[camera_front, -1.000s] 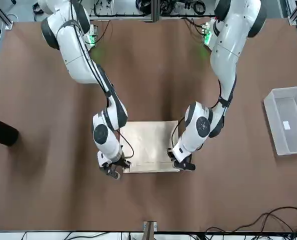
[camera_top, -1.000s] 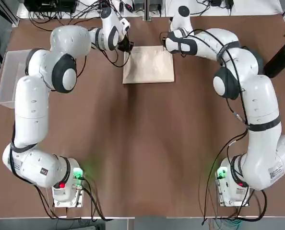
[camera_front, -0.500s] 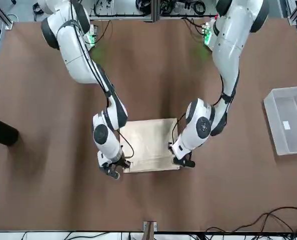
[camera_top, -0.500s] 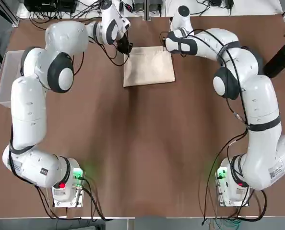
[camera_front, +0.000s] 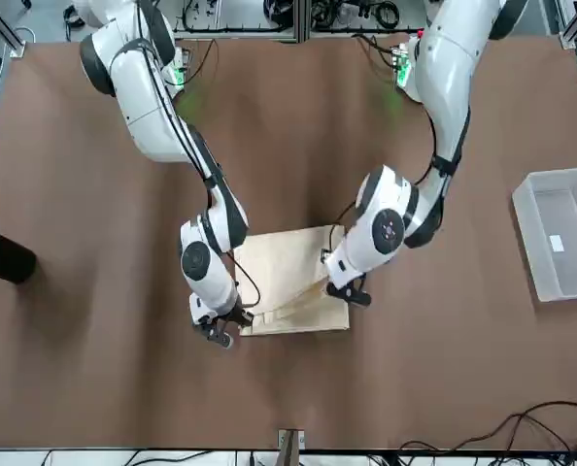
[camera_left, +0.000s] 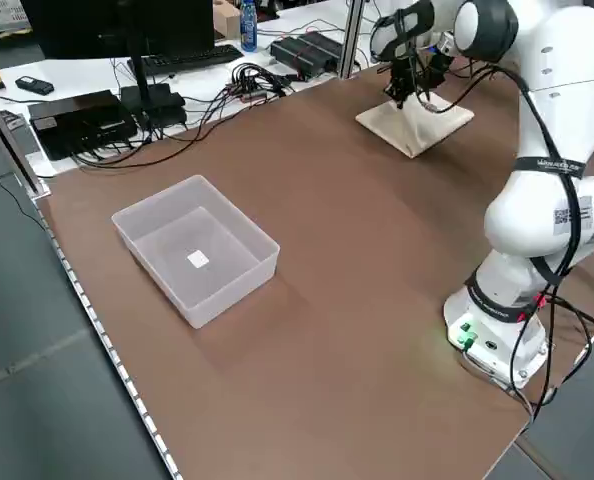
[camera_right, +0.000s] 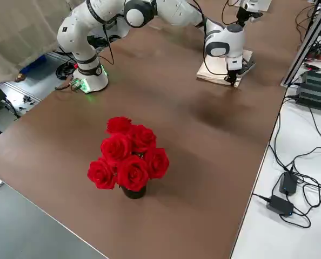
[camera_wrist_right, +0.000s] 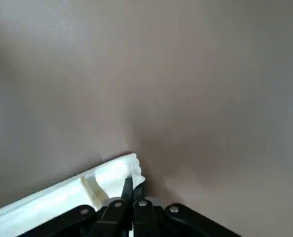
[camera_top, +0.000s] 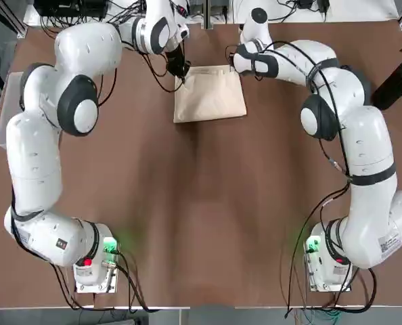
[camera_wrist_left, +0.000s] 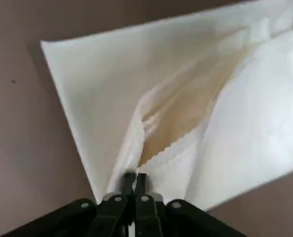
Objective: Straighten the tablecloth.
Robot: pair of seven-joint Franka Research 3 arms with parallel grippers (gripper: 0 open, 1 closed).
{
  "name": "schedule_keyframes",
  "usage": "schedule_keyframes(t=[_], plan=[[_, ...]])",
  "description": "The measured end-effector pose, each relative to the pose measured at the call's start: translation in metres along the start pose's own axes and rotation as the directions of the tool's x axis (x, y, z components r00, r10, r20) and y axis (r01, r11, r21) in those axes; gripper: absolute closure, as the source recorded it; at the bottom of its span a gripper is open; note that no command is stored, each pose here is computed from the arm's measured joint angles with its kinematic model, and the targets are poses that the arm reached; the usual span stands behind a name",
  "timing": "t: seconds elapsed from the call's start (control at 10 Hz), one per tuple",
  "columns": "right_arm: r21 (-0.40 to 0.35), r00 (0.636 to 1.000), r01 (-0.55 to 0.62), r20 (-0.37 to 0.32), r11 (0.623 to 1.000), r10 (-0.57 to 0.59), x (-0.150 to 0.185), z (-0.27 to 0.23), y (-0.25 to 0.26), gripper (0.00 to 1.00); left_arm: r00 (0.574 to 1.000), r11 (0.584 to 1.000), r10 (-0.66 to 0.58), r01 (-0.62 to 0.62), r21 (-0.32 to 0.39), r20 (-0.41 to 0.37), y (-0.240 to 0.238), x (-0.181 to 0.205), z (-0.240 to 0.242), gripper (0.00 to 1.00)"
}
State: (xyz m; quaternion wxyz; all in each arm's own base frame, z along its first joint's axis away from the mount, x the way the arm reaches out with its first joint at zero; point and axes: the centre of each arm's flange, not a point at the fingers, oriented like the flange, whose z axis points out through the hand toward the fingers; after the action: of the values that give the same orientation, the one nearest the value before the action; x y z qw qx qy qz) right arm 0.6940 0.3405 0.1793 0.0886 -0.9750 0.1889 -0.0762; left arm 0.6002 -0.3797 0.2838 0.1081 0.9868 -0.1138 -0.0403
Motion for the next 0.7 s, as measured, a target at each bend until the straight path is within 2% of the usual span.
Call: schedule_keyframes(t=[0.3, 0.7], plan=[[-0.026, 1.000, 0.005, 0.004, 1.000, -0.005, 0.006, -0.003, 0.004, 0.98, 0.998, 0.999, 0.049, -0.050, 0.015, 0.033, 0.035, -0.031, -0.003, 0.97], [-0.031, 1.000, 0.008, 0.001, 0.999, -0.008, 0.008, -0.004, 0.004, 0.98, 0.983, 0.993, 0.109, -0.113, 0.023, 0.146, 0.066, -0.074, -0.013, 0.97]])
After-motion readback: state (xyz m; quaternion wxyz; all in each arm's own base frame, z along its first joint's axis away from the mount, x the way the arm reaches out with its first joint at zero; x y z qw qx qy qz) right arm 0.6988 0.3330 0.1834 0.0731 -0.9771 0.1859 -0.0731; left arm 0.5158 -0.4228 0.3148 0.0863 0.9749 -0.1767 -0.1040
